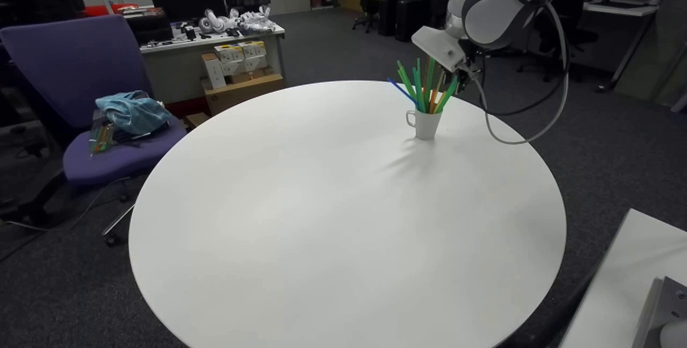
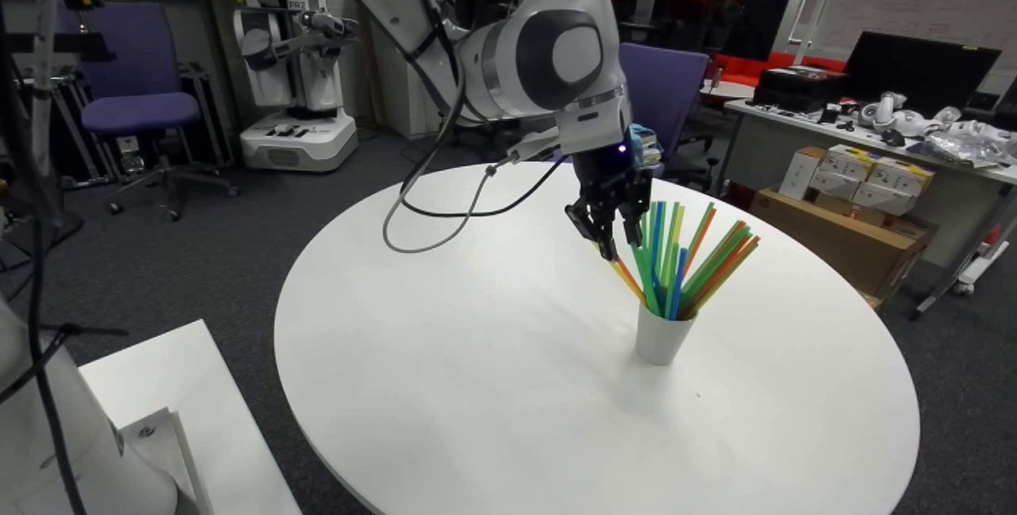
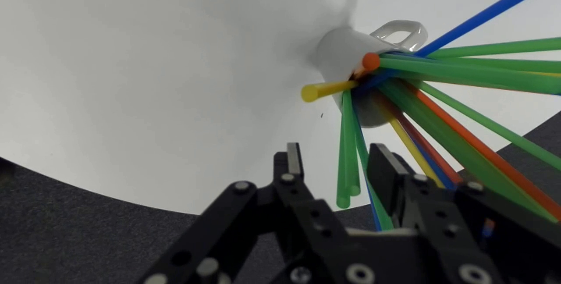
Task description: Remove one green straw from the mug and put it on the table.
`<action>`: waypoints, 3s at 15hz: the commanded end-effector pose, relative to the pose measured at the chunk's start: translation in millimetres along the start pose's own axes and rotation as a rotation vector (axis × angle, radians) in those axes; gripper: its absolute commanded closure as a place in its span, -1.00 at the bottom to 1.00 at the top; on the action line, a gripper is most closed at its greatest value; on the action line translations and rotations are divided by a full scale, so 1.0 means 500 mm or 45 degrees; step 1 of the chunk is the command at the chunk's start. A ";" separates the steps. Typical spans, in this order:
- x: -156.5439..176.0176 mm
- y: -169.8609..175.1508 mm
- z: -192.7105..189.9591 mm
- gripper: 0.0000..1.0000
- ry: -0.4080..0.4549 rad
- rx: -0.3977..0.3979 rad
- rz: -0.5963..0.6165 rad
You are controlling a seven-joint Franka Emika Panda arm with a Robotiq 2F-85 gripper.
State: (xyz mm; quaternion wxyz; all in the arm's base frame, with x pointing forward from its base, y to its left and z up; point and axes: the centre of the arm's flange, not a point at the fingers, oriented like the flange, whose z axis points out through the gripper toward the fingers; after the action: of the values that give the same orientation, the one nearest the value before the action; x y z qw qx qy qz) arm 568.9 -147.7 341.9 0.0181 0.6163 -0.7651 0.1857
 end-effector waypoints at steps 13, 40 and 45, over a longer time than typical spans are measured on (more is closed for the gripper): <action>0.023 -0.004 -0.019 1.00 0.070 -0.011 -0.040; -0.346 0.098 -0.322 1.00 -0.106 0.701 -0.744; -0.386 0.165 -0.247 1.00 0.009 0.807 -0.811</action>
State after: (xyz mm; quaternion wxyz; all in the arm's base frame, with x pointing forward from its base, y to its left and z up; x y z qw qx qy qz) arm 524.1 58.9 428.1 -0.1265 0.8150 -0.4522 0.3395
